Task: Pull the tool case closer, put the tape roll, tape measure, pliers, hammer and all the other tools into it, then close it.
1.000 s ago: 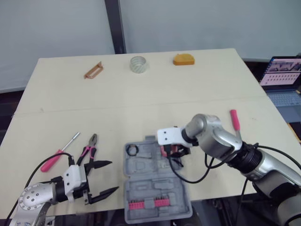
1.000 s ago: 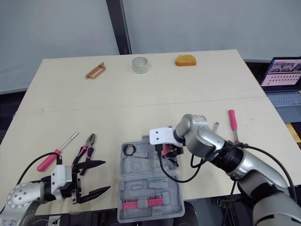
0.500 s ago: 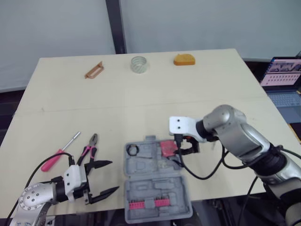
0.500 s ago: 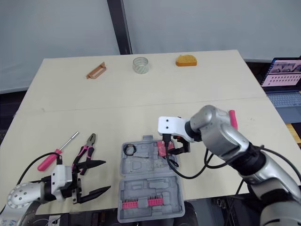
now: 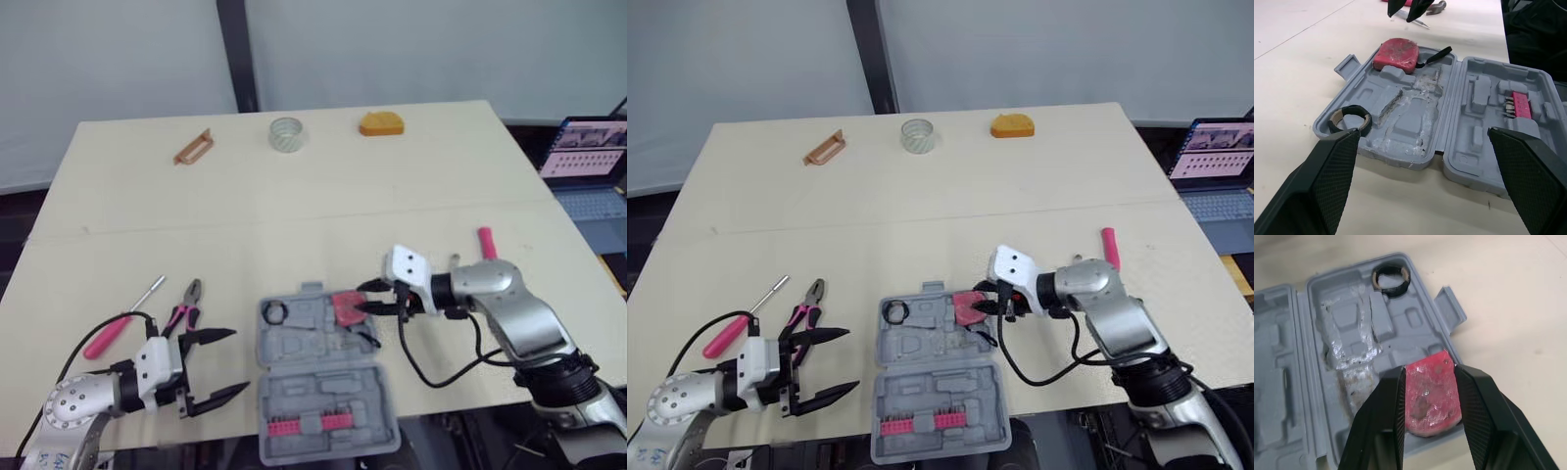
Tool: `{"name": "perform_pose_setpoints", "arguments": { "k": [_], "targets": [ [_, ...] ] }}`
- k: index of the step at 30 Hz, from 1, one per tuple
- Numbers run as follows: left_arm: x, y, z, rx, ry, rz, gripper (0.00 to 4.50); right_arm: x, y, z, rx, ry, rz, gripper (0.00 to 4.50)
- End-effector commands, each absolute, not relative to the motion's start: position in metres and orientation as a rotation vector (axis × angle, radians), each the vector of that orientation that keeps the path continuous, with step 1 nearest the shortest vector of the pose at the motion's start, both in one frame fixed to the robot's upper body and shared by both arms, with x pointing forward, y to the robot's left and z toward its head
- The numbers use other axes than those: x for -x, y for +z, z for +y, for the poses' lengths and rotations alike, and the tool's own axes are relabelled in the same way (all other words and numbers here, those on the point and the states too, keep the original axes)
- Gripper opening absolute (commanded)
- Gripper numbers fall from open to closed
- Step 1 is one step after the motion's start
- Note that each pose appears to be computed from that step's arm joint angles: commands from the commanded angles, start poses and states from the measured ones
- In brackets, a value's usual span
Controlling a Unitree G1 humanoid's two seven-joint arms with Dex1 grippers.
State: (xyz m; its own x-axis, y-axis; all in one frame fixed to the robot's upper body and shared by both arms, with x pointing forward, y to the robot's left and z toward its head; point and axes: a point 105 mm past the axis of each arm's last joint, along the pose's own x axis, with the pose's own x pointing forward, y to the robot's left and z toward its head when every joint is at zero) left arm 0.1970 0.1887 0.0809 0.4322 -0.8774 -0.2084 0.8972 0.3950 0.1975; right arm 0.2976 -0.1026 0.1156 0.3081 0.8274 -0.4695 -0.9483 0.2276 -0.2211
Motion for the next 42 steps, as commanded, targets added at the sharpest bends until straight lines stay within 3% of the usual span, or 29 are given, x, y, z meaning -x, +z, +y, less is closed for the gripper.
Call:
{"name": "perform_pose_setpoints", "arguments": {
  "k": [1,6,15,28,42],
  "targets": [
    [-0.197,0.087,0.186,-0.320,-1.134,0.059,4.50,-0.303,0.116,-0.102,0.494,1.232,0.215,1.68],
    [-0.197,0.091,0.186,-0.328,-1.130,0.059,4.50,-0.312,0.106,-0.101,0.450,1.204,0.178,1.68],
    [-0.196,0.094,0.188,-0.334,-1.121,0.067,4.50,-0.305,0.095,-0.101,0.386,1.232,0.175,1.68],
    [-0.195,0.098,0.186,-0.342,-1.123,0.071,4.50,-0.313,0.067,-0.110,0.369,1.167,0.245,1.68],
    [-0.195,0.096,0.189,-0.347,-1.119,0.075,4.50,-0.304,0.040,-0.117,0.346,1.155,0.303,1.68]
  ]
}}
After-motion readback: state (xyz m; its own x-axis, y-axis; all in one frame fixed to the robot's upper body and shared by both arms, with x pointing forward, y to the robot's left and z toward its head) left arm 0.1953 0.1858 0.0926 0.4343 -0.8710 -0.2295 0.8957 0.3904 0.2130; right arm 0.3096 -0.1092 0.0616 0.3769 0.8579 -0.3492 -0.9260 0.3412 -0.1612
